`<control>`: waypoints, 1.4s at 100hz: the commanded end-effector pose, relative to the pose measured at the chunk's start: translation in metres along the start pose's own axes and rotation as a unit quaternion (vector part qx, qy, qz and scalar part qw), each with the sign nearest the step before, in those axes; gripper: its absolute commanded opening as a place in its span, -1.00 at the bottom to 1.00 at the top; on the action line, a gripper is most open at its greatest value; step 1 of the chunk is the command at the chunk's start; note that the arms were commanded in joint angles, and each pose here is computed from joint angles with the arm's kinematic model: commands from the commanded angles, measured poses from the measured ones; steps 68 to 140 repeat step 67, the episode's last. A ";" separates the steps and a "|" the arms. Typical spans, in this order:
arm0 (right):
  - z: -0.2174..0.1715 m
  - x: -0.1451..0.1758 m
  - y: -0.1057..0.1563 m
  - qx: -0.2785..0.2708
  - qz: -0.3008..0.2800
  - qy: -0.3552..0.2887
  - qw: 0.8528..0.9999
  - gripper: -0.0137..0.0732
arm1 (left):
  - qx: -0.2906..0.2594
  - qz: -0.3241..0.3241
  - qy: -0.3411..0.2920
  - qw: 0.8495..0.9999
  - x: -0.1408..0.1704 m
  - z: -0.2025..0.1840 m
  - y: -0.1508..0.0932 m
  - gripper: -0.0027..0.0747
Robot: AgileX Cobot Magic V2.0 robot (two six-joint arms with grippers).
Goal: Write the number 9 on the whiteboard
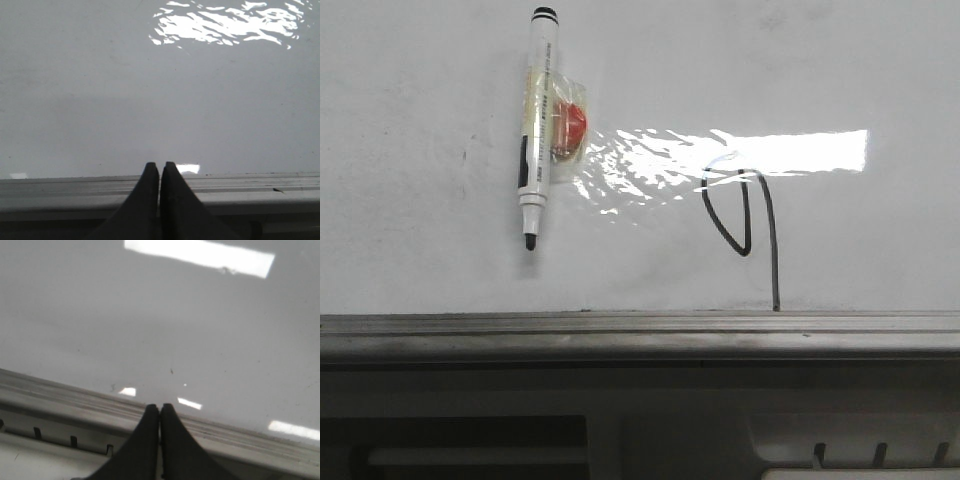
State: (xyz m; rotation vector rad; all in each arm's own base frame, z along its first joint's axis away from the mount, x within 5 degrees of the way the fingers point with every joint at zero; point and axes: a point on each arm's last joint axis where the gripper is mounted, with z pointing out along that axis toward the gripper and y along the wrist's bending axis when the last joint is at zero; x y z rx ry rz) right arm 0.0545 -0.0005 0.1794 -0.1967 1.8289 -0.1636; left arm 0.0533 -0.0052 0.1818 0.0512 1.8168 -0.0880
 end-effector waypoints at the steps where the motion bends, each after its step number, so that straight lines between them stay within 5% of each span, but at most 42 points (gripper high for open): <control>1: 0.000 0.005 0.001 0.006 0.001 -0.015 1.000 -0.76 | -0.001 -0.005 -0.021 1.000 0.007 0.002 0.000 -0.98; 140: 0.000 0.005 0.001 0.006 0.001 -0.015 1.000 -0.76 | -0.001 -0.005 -0.022 1.000 0.007 0.002 0.000 -0.98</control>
